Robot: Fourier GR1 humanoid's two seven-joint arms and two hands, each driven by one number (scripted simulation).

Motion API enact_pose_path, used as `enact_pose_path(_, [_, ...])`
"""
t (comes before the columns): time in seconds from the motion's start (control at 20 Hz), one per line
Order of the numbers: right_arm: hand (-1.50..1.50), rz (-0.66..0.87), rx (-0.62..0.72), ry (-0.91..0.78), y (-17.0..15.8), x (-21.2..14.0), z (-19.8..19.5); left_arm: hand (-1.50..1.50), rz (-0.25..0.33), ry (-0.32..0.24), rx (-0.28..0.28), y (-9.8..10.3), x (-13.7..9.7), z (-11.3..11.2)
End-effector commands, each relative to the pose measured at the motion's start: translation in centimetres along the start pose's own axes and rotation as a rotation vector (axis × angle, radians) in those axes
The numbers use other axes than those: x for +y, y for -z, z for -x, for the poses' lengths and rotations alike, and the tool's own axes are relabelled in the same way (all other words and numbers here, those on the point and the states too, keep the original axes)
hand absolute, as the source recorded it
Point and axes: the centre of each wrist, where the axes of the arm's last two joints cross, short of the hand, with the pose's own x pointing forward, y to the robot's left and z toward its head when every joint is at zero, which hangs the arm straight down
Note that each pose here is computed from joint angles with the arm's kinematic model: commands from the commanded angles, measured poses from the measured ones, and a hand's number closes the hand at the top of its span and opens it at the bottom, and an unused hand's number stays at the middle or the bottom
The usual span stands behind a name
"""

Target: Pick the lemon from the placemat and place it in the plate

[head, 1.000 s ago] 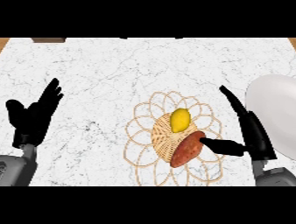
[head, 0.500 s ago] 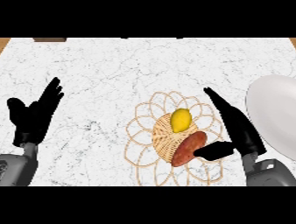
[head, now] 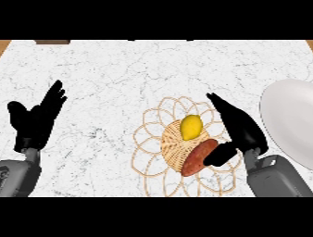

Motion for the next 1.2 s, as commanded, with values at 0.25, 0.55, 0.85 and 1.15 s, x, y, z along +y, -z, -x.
enact_pose_path(0.25, [-1.50,-0.093,0.049,-0.039,4.4,0.0,0.1,0.00,-0.002,-0.009,0.015,-0.9,-0.1,-0.9])
enact_pose_path(0.55, [-1.50,-0.092,0.091,-0.089,3.9,1.8,-2.7,0.00,0.023,-0.008,0.001,-0.5,0.4,0.0])
enact_pose_path(0.85, [-1.50,-0.102,0.098,-0.096,5.4,1.5,-3.8,0.00,-0.006,-0.001,0.010,-0.3,-2.2,0.4])
enact_pose_path(1.15, [1.50,-0.212,0.077,-0.150,6.6,3.6,-2.4,0.00,0.000,0.000,0.015,-1.3,-1.0,-0.1])
